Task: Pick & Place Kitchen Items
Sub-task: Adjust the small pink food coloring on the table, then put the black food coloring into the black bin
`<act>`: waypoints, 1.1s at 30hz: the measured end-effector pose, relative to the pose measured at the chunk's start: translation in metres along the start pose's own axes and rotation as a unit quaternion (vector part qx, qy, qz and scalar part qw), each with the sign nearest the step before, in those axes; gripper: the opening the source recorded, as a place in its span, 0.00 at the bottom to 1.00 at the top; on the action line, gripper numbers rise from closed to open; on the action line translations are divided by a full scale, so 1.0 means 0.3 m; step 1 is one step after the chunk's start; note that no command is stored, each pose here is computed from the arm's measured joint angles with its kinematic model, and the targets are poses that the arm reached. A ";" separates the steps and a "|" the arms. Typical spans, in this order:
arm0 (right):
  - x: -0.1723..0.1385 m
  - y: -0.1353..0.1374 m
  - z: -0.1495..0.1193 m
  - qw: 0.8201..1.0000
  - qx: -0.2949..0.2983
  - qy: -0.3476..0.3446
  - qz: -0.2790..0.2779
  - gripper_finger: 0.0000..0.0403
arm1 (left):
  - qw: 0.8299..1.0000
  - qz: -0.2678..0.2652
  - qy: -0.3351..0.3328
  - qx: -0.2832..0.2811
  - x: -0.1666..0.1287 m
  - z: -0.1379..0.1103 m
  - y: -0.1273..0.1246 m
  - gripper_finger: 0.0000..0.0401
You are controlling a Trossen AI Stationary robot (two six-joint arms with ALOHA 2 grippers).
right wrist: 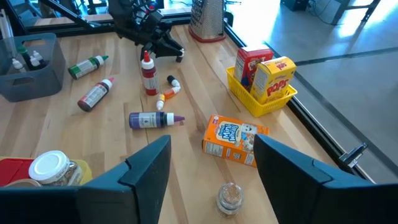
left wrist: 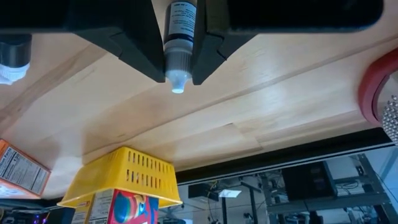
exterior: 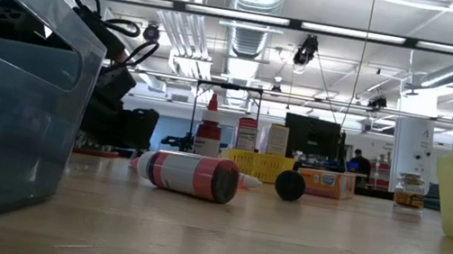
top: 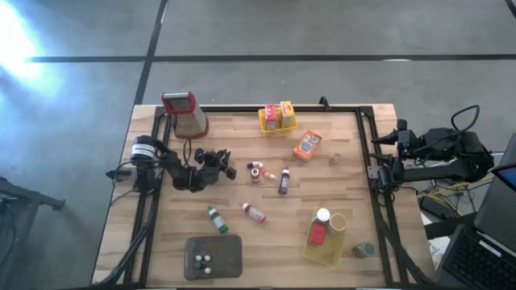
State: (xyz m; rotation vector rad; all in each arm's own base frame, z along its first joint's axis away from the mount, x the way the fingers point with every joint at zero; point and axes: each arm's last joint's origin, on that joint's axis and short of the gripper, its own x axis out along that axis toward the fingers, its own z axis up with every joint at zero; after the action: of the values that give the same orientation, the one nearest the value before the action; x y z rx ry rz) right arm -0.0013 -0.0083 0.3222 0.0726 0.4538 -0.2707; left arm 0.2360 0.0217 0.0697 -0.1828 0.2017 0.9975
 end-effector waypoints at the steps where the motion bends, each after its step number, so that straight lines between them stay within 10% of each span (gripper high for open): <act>1: 0.000 0.000 0.000 1.000 0.000 0.000 0.000 0.55 | 1.000 0.000 0.000 0.001 0.000 0.000 0.000 0.20; 33: 0.000 0.000 0.000 1.000 0.000 0.000 0.000 0.80 | 0.999 -0.008 0.009 0.030 -0.002 -0.003 0.002 0.42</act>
State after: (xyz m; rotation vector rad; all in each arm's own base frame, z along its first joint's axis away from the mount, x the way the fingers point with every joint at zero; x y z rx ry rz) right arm -0.0013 -0.0083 0.3222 0.0721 0.4538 -0.2702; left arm 0.2351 0.0212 0.0689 -0.1393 0.2464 0.9728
